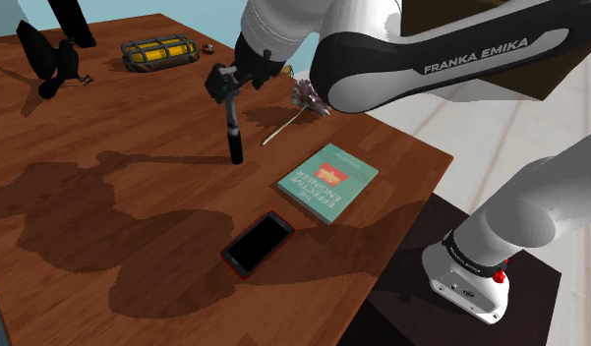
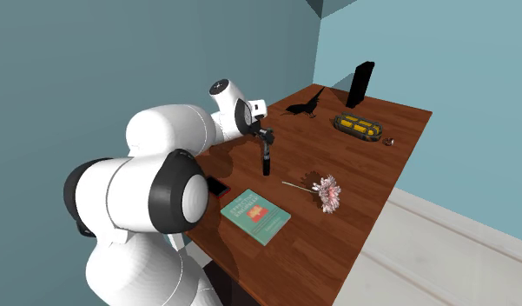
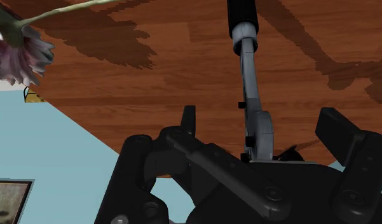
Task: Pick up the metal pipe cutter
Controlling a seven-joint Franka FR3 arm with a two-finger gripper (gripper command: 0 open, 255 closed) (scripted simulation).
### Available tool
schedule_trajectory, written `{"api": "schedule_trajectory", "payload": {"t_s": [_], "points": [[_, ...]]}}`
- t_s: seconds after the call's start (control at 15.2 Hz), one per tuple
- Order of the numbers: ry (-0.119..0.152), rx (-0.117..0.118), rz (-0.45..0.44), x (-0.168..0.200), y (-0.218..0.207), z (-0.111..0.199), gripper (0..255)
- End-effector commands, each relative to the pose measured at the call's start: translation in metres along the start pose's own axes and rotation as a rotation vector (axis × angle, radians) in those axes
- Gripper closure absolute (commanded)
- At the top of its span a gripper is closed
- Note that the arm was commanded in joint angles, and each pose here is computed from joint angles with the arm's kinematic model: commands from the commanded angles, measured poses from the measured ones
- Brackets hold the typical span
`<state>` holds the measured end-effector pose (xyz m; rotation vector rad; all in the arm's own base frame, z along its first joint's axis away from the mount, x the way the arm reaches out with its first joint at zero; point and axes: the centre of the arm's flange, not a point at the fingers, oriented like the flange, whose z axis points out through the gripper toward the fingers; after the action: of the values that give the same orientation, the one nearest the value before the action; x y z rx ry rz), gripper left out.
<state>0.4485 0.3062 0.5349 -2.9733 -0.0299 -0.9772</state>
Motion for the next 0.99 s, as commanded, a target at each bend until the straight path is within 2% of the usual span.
{"api": "schedule_trajectory", "payload": {"t_s": [0.0,0.07,0.66,0.92], "points": [[0.000,0.000,0.000,-0.002,0.000,0.003,0],[0.000,0.000,0.000,-0.002,0.000,0.002,255],[0.000,0.000,0.000,-0.002,0.000,0.003,255],[0.000,0.000,0.000,0.010,0.000,-0.014,255]]}}
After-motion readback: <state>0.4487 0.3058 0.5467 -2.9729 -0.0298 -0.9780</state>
